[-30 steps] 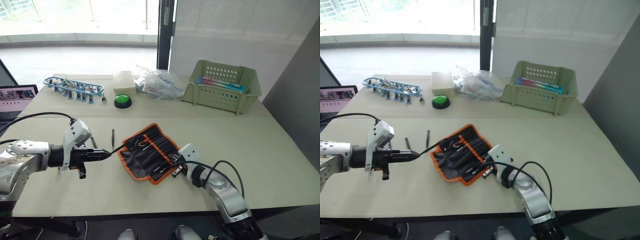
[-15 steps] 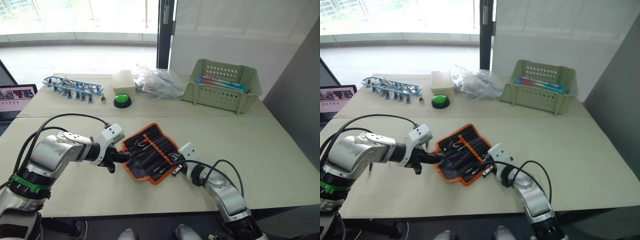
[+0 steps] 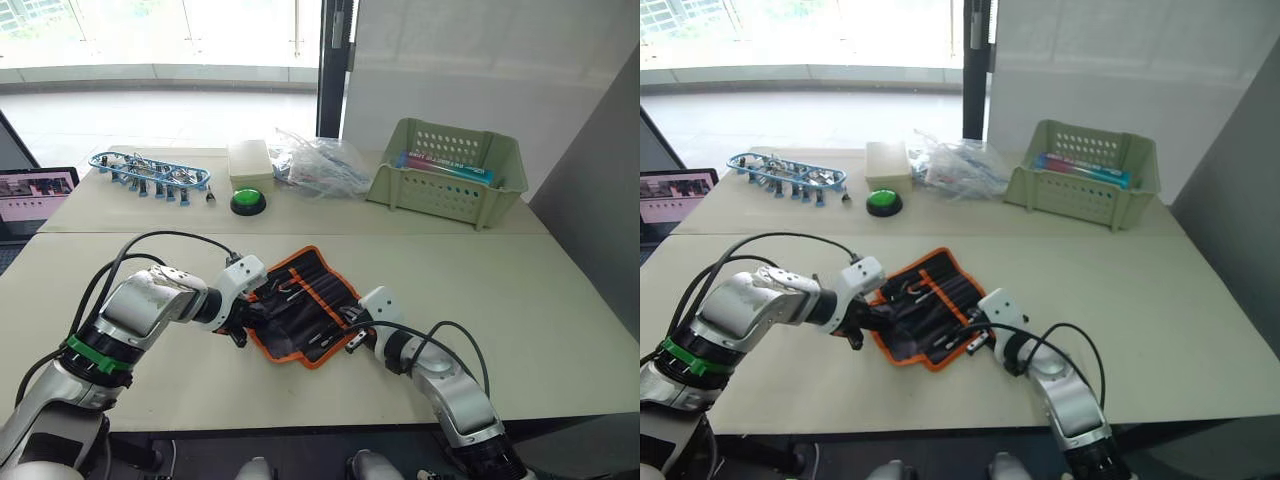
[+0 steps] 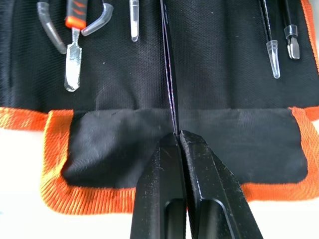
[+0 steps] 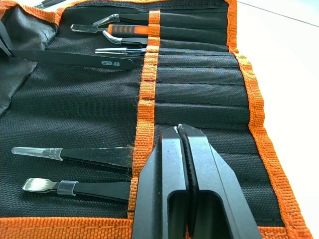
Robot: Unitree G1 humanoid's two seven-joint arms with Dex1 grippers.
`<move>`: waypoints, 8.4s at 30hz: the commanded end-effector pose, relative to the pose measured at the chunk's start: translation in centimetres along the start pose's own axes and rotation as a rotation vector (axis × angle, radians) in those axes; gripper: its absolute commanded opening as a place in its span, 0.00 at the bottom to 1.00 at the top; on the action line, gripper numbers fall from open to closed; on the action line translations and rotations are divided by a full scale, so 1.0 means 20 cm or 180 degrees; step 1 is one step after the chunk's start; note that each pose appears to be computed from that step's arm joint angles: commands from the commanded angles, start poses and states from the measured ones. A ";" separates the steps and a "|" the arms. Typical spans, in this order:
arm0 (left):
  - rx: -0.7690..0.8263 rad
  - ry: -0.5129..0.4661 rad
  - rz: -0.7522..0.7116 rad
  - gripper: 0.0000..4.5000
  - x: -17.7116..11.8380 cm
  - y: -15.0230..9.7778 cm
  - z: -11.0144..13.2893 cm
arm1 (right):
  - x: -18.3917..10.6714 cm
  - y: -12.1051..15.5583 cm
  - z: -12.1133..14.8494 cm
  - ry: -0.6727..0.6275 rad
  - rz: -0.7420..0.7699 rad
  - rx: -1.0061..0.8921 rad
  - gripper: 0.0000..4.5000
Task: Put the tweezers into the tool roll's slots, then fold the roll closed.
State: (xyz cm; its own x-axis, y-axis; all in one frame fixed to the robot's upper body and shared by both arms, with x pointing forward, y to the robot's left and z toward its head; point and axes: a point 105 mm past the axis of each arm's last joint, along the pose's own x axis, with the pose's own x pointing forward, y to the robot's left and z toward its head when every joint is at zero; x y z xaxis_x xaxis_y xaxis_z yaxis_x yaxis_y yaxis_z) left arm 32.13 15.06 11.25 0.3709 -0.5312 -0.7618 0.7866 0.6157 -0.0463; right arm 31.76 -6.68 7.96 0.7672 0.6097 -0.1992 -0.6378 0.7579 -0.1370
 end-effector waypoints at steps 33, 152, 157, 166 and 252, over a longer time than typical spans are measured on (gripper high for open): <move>0.0563 -0.0591 0.0191 0.00 0.33 0.04 0.31 | -0.03 0.05 -0.04 0.0134 0.0063 -0.0038 0.00; 0.1468 -0.0940 0.0697 0.01 -0.13 -0.02 0.04 | -0.03 -0.05 -0.05 0.0180 -0.0012 -0.0133 0.00; 0.1742 -0.0617 0.0637 0.01 -0.08 0.01 0.02 | -0.03 -0.05 -0.04 0.0157 -0.0044 -0.0131 0.00; 0.1941 -0.0617 0.0523 0.01 -0.07 -0.01 0.03 | -0.03 -0.04 -0.04 0.0157 -0.0067 -0.0113 0.00; -0.1310 -0.1687 0.2835 0.99 -0.69 -0.31 -0.88 | -0.05 0.01 -0.14 0.0327 0.0379 -0.0077 0.00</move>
State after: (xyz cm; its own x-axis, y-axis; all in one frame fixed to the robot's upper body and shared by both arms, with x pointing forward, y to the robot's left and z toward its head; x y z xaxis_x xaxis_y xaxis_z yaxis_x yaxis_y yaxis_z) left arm 12.42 29.15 9.89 0.9497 0.0840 -0.3018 -0.0615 0.9946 0.0834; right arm 31.01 -7.96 6.75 0.7001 0.6615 -0.2688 -0.7097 0.6862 -0.1597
